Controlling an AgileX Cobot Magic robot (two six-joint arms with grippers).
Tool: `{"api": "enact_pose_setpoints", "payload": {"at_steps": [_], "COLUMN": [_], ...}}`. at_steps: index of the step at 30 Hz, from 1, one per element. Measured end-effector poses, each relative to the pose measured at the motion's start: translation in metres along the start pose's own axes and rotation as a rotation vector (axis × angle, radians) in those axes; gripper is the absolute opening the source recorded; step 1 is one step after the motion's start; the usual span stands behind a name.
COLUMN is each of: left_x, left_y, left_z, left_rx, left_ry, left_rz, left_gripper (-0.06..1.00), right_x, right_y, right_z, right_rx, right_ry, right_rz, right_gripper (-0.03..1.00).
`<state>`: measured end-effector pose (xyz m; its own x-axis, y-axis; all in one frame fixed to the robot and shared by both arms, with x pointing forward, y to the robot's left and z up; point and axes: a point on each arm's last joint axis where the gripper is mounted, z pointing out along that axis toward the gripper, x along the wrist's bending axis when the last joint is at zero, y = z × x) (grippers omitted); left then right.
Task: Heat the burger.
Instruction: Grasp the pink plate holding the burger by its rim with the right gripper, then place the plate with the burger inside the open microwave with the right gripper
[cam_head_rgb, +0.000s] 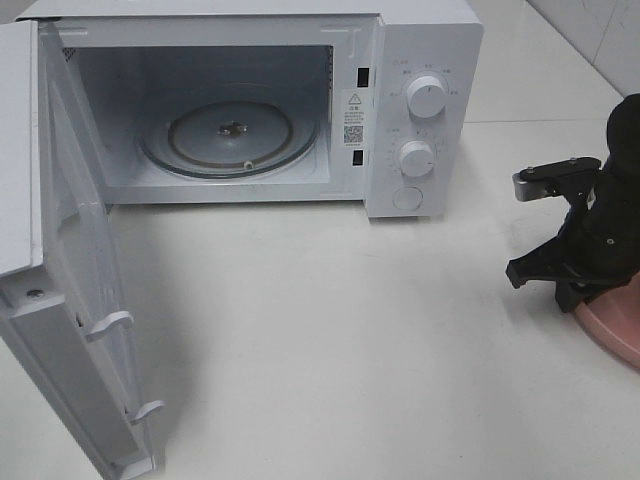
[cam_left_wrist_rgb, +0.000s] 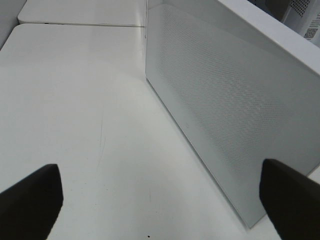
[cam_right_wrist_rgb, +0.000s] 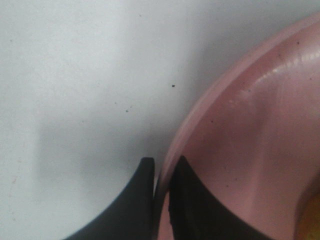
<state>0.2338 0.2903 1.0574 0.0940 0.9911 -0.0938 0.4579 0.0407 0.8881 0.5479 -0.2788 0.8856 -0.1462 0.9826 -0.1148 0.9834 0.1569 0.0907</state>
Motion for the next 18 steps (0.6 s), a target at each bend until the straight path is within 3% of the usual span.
{"api": "enact_pose_setpoints", "payload": {"at_steps": [10, 18], "left_x": [0.000, 0.000], "left_y": [0.000, 0.000], "left_z": [0.000, 0.000], "left_rx": [0.000, 0.000], "left_ry": [0.000, 0.000], "left_rz": [0.000, 0.000], "left_gripper": [0.99, 0.99], "right_x": [-0.004, 0.009], "right_y": [-0.002, -0.005], "right_z": [-0.007, -0.010], "right_rx": [0.011, 0.041], "right_ry": [-0.034, -0.062], "right_rz": [0.018, -0.025], "right_gripper": [0.05, 0.03]}}
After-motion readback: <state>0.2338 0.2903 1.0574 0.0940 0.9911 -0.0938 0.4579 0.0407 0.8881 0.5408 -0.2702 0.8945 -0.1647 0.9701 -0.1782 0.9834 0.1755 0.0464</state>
